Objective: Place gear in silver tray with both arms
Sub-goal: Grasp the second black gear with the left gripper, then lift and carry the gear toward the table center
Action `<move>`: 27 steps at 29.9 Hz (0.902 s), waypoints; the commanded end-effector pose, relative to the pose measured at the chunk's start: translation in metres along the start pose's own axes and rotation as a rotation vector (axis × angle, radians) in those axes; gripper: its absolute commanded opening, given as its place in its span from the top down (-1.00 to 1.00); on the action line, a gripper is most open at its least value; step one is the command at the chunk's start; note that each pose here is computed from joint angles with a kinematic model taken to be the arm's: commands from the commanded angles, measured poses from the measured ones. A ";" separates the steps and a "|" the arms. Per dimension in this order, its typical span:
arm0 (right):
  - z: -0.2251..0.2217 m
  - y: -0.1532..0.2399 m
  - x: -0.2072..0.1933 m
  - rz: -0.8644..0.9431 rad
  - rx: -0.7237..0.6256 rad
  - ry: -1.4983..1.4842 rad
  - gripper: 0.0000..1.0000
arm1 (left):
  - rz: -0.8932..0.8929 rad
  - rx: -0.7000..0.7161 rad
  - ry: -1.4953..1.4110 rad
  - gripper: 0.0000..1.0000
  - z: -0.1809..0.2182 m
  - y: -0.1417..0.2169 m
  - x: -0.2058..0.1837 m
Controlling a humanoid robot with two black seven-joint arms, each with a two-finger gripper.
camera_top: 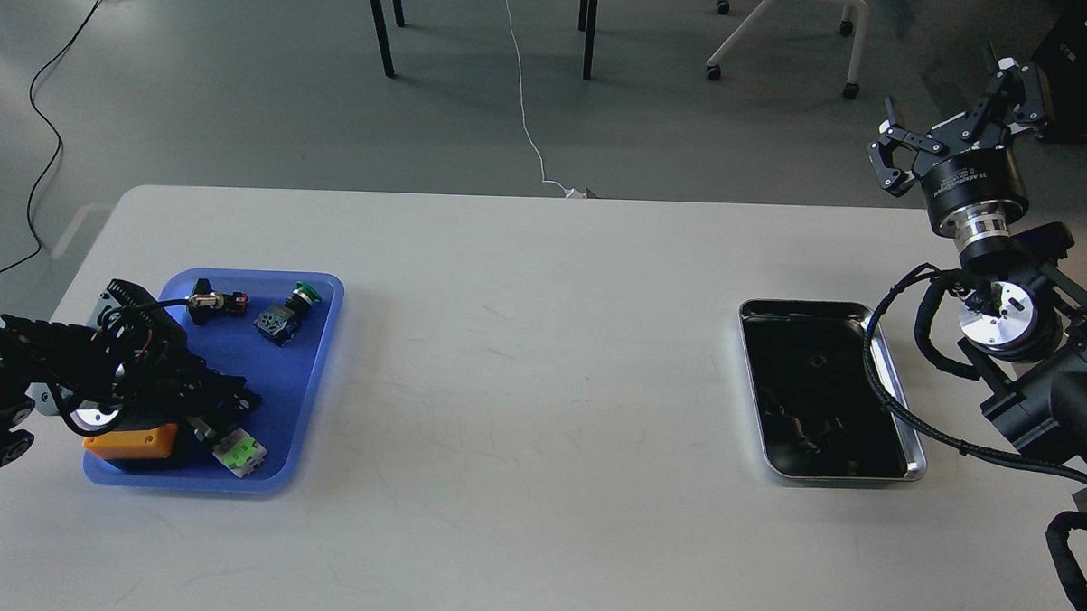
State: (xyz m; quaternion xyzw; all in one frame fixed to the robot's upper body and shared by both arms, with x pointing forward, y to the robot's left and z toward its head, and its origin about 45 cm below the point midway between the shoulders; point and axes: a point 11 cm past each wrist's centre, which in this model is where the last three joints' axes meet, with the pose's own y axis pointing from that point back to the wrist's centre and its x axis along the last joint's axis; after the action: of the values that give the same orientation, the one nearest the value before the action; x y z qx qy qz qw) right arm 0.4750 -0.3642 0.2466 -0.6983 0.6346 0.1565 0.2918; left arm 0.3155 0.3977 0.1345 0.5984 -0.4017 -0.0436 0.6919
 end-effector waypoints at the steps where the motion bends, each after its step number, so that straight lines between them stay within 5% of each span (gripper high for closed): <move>1: 0.000 0.000 0.000 0.000 0.000 0.000 -0.97 | 0.012 -0.001 -0.003 0.48 0.000 0.001 0.005; 14: -0.004 0.000 0.003 0.008 0.008 0.004 -0.97 | 0.189 -0.028 -0.013 0.53 0.003 0.031 0.054; 22: -0.006 0.001 0.005 0.012 0.009 0.007 -0.97 | 0.273 -0.162 -0.163 0.52 0.064 0.040 0.132; 27: -0.008 0.004 0.010 0.020 0.010 0.015 -0.97 | 0.281 -0.229 -0.231 0.52 0.125 0.009 0.190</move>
State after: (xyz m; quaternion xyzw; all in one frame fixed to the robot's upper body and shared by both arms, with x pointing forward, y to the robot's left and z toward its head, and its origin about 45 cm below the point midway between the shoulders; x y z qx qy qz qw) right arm 0.4727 -0.3731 0.2463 -0.6925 0.6420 0.1535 0.2910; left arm 0.3582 0.2470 0.2357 0.4590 -0.5400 -0.0427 0.7042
